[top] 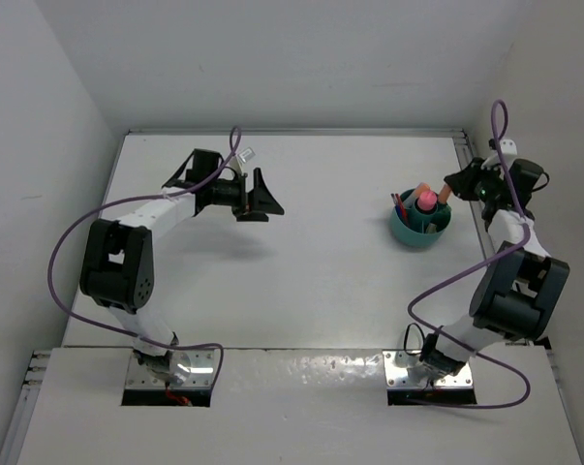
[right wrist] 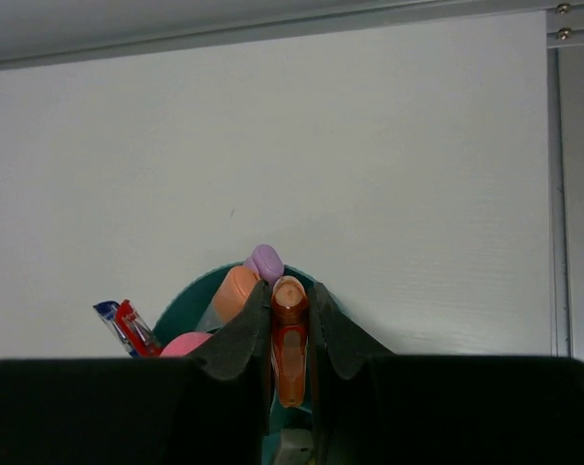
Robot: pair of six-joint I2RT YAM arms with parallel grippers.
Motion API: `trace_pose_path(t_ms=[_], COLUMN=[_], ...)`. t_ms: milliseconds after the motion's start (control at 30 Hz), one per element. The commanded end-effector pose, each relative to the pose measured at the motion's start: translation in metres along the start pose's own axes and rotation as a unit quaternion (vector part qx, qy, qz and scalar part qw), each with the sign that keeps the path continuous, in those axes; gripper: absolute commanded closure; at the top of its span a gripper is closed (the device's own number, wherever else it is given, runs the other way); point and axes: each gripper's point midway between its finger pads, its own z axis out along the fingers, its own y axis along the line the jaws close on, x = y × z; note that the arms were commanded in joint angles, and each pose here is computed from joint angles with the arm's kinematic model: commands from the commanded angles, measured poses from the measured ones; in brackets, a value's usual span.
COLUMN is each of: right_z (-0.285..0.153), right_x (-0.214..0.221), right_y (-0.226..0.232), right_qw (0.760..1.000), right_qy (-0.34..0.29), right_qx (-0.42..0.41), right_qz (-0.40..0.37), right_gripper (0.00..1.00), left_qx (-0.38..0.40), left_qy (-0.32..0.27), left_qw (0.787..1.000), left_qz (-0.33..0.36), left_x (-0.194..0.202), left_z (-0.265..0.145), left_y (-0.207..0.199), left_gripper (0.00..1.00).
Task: Sort the stationery into containers
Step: Place the stationery in the storage box, then reset both arms
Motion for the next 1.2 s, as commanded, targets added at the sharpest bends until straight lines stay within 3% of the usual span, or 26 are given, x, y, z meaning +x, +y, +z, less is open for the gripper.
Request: trace_pose_path(t_ms=[0, 167, 267, 400, 500, 733, 800, 933, 1067, 1167], right_z=[0.011, 0.021, 0.026, 0.026, 0.021, -0.032, -0.049, -0.081, -0.107, -0.118], right_x=[0.001, 0.017, 0.022, 0.025, 0.017, -0.062, -0.062, -0.056, -0.019, -0.001], right_y=[-0.001, -0.004, -0.004, 0.0, 0.008, 0.074, 0.094, 0.135, 0.156, 0.163], right_qw=[0.999, 0.998, 0.997, 0.997, 0.997, 0.995, 0.995, 0.991, 0.981, 0.978], right_qy=[-0.01, 0.016, 0.033, 0.041, 0.037, -0.021, 0.003, 0.072, 0.158, 0.18], right_qx=[-0.006, -0.006, -0.006, -0.01, -0.017, -0.069, -0.081, -0.108, -0.113, -0.104], right_qz=[-0.045, -0.068, -0.07, -0.068, -0.064, -0.066, -0.052, -0.036, 0.003, 0.0], right_gripper=[1.0, 0.99, 0.88, 0.6, 0.48, 0.41, 0.37, 0.19, 0.13, 0.12], left_qx=[0.001, -0.005, -0.009, -0.032, -0.051, -0.127, -0.157, -0.211, -0.267, -0.324], left_qy=[-0.007, -0.01, -0.008, -0.013, -0.026, -0.075, -0.098, -0.113, -0.132, -0.15], left_qw=[1.0, 1.0, 1.0, 0.999, 0.998, 0.981, 0.974, 0.96, 0.943, 0.922], left_qz=[0.02, 0.012, -0.006, 0.012, 0.038, 0.129, 0.134, 0.146, 0.149, 0.15], left_x=[-0.012, -0.015, -0.014, -0.02, -0.031, -0.077, -0.085, -0.086, -0.08, -0.071], left_z=[-0.002, 0.0, 0.002, 0.0, -0.005, -0.044, -0.063, -0.092, -0.124, -0.146], left_y=[0.0, 0.005, 0.011, 0.014, 0.013, 0.006, 0.009, 0.023, 0.044, 0.062], left_gripper=[0.0, 0.0, 0.0, 0.0, 0.0, 0.0, 0.0, 0.0, 0.0, 0.0])
